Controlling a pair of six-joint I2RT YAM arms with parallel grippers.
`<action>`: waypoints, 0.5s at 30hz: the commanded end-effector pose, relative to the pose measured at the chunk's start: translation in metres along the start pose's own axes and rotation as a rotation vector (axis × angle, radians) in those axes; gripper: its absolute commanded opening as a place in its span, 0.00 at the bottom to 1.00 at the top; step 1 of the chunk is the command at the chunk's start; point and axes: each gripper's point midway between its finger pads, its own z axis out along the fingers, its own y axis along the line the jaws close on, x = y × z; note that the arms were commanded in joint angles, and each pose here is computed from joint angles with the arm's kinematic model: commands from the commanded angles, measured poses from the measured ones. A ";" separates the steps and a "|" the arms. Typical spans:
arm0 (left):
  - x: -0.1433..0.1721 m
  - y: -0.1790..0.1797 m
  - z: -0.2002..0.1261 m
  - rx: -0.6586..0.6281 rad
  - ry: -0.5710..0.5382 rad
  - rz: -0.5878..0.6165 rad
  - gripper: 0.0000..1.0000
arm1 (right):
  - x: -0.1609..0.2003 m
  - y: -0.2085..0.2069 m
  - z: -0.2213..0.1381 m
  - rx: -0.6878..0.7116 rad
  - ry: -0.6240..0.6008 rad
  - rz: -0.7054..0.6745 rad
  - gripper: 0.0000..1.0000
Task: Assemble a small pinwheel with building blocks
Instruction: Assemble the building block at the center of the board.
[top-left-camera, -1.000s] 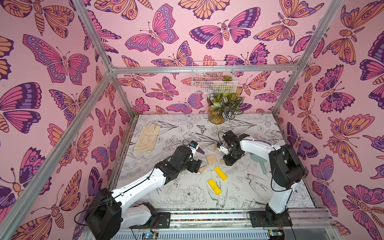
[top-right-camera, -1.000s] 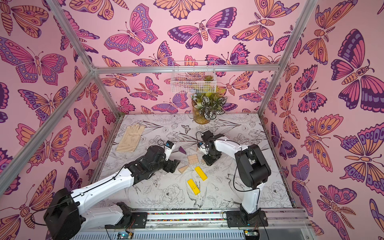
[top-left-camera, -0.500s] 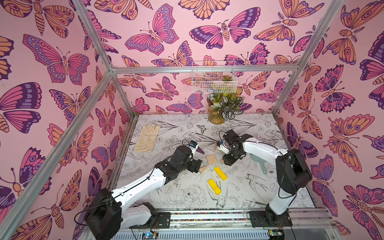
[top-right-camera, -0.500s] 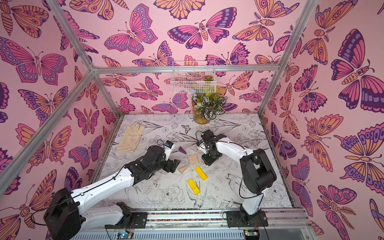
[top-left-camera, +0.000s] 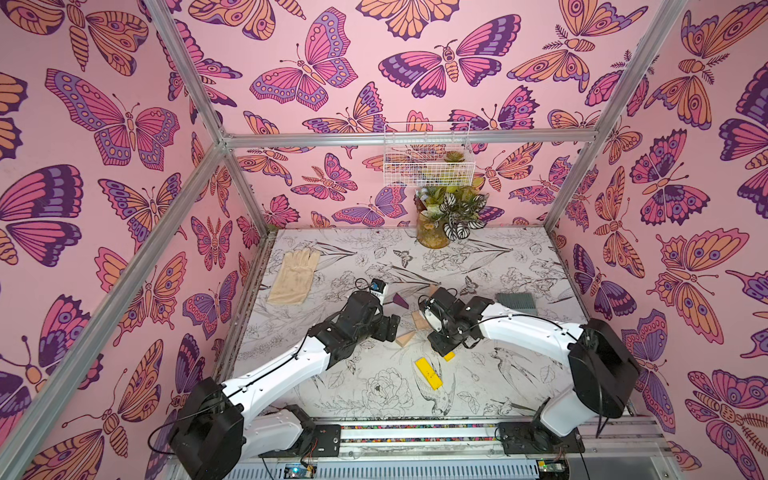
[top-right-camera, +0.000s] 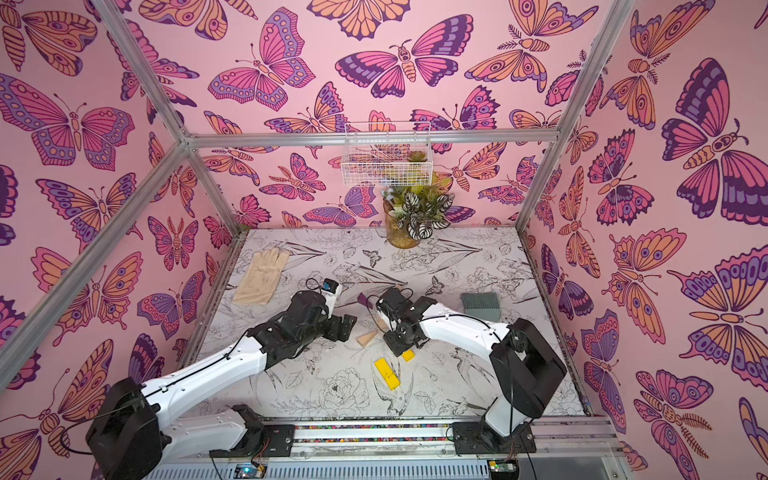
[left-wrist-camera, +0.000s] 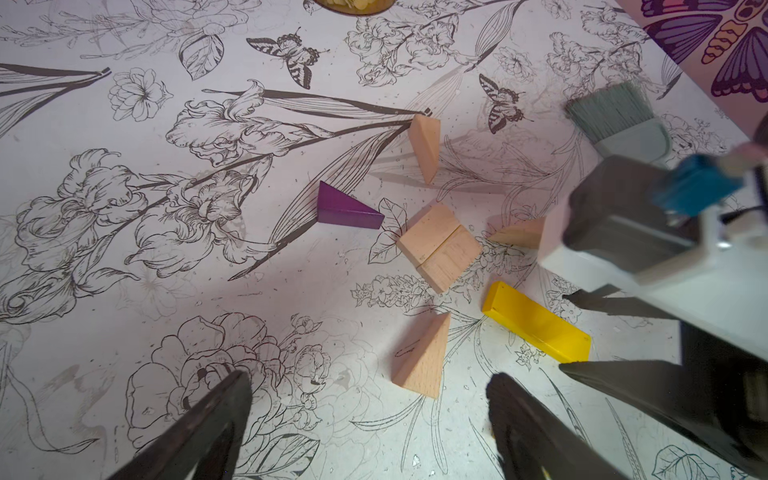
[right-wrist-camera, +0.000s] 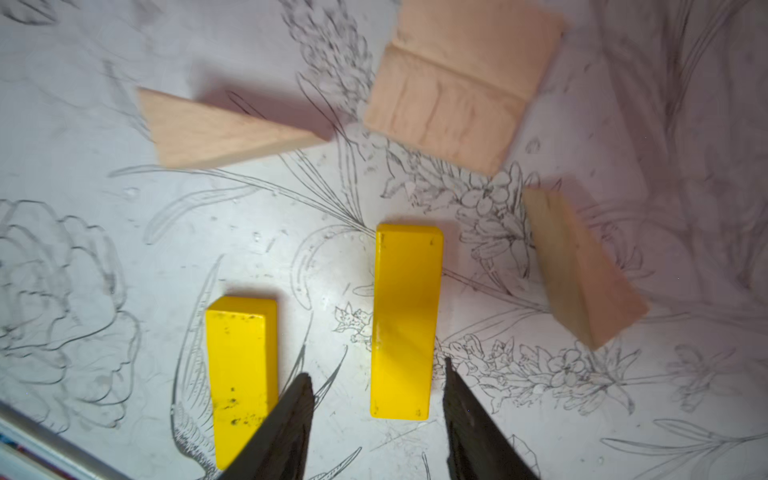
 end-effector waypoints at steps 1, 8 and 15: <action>0.001 0.000 -0.004 0.013 -0.018 -0.028 0.92 | -0.012 -0.008 0.010 0.059 -0.059 0.155 0.54; 0.007 0.001 -0.004 0.014 -0.008 -0.038 0.92 | -0.011 -0.004 0.028 0.059 -0.017 0.161 0.54; 0.010 0.001 -0.004 0.015 -0.001 -0.040 0.92 | -0.003 -0.003 0.038 0.062 0.010 0.199 0.38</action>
